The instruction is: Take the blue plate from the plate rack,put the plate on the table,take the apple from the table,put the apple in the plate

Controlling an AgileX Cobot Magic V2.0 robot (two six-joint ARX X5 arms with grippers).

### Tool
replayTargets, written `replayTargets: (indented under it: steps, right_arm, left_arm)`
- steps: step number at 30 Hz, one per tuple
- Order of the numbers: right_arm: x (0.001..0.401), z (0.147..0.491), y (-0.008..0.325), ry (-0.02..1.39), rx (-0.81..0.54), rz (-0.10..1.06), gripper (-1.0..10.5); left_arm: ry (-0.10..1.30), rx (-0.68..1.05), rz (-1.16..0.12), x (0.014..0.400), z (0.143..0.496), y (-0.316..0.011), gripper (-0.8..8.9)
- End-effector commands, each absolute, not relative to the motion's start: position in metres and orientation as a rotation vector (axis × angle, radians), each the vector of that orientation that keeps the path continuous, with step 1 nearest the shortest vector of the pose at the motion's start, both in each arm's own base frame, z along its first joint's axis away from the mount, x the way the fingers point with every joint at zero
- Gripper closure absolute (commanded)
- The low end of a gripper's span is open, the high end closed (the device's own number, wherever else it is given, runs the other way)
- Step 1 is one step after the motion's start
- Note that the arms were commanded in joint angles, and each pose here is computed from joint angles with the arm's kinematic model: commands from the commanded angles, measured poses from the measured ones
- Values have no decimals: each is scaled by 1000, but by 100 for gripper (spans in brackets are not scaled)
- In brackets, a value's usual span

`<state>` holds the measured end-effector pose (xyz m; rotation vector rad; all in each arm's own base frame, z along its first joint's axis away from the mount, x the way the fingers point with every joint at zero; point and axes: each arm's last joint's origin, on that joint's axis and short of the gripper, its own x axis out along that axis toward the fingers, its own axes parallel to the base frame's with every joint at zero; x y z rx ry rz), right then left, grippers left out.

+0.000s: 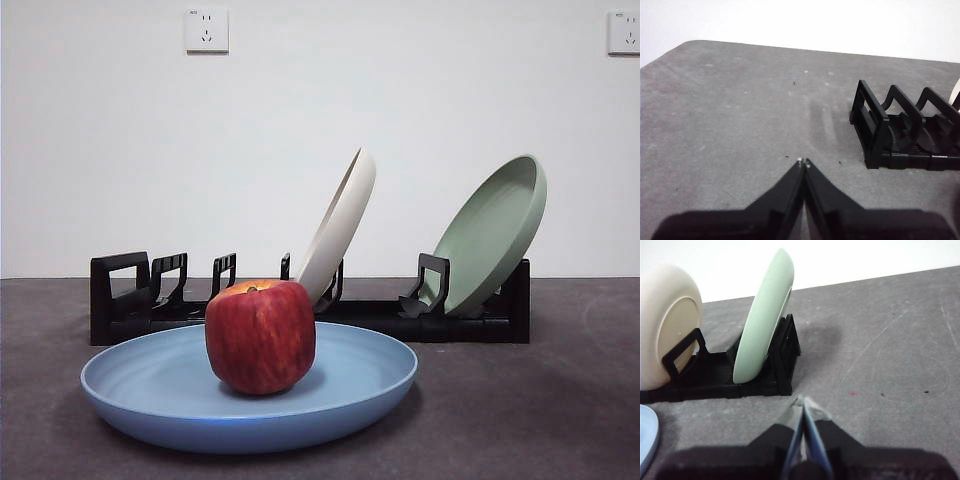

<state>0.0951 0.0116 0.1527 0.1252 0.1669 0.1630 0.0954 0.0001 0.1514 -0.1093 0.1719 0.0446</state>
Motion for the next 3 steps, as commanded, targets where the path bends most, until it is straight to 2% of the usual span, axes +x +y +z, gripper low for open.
replayTargets:
  steps: [1,3]
  right_arm:
    - [95,148,12,190,134,158,946]
    - [95,148,12,190,134,158,946]
  left_arm:
    - [179,-99,46,96,147,0,817]
    - [179,-99,46,96,147,0,817]
